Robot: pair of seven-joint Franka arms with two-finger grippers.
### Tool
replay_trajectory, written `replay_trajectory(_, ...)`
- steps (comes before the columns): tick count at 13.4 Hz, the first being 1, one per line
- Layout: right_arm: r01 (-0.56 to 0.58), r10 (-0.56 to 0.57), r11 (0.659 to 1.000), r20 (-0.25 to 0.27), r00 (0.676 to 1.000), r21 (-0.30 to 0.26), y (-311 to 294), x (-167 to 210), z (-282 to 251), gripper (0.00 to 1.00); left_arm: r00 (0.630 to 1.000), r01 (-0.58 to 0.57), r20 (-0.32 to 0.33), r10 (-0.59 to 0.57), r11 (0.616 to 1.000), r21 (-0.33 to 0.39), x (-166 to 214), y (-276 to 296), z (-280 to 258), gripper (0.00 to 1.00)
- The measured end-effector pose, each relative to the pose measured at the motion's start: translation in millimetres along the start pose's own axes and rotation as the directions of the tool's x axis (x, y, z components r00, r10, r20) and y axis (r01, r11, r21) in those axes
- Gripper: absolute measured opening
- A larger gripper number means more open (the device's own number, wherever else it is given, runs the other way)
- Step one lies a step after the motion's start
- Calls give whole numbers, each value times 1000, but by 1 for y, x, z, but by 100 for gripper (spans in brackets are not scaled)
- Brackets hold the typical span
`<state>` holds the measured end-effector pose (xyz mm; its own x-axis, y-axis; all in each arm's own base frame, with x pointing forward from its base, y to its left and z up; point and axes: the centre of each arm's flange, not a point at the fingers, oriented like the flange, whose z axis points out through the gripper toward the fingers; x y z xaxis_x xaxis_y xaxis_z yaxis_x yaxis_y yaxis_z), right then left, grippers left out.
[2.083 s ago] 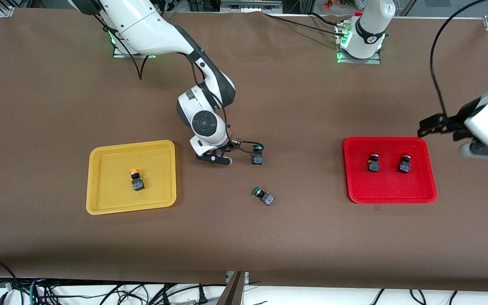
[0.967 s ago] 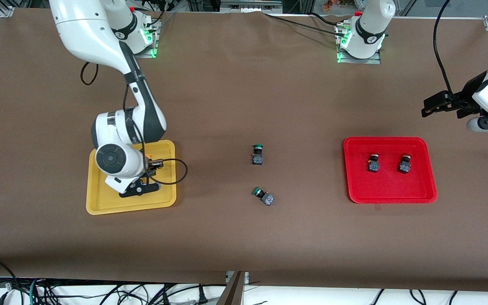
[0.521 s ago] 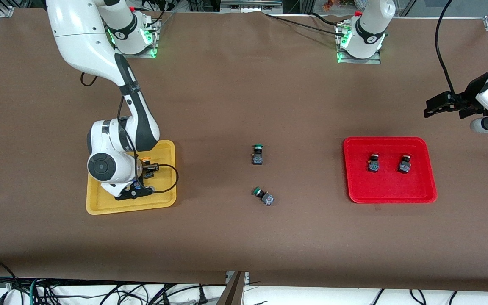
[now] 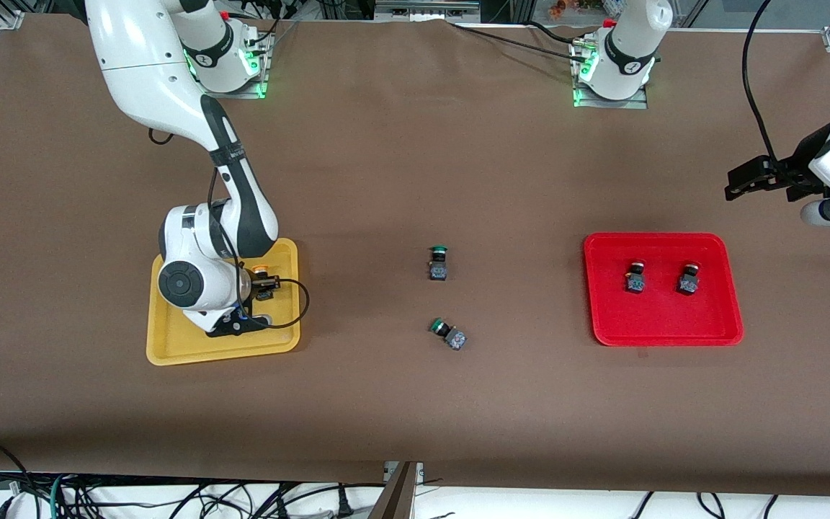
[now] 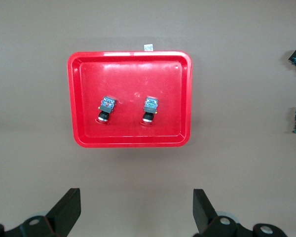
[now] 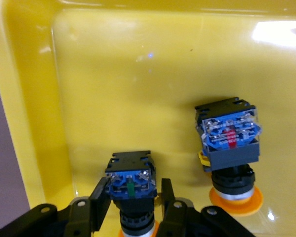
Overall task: Place red and yellow buttons in trays
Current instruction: 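Lower the orange button into the yellow tray and open the right gripper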
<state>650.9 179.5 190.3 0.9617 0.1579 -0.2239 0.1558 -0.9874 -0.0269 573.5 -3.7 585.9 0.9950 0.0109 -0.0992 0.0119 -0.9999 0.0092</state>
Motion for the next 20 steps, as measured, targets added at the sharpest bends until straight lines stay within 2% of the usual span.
replay_trajectory(3,3,-3,1000,-16,1000,4,-3,2,-7,79,1000,-2,-6,2,1000,0,0,1,-3,100)
replay_trajectory(5,10,-10,1000,-48,999,8,-7,6,-24,98,1000,-2,-6,2,1000,0,0,1,-3,100)
replay_trajectory(8,19,-18,1000,-77,997,14,-12,8,-42,99,1000,-2,-3,2,1000,0,1,1,-1,100)
replay_trajectory(20,-14,15,1000,-75,997,17,-27,6,-42,99,1000,-3,0,3,1000,0,2,2,0,100)
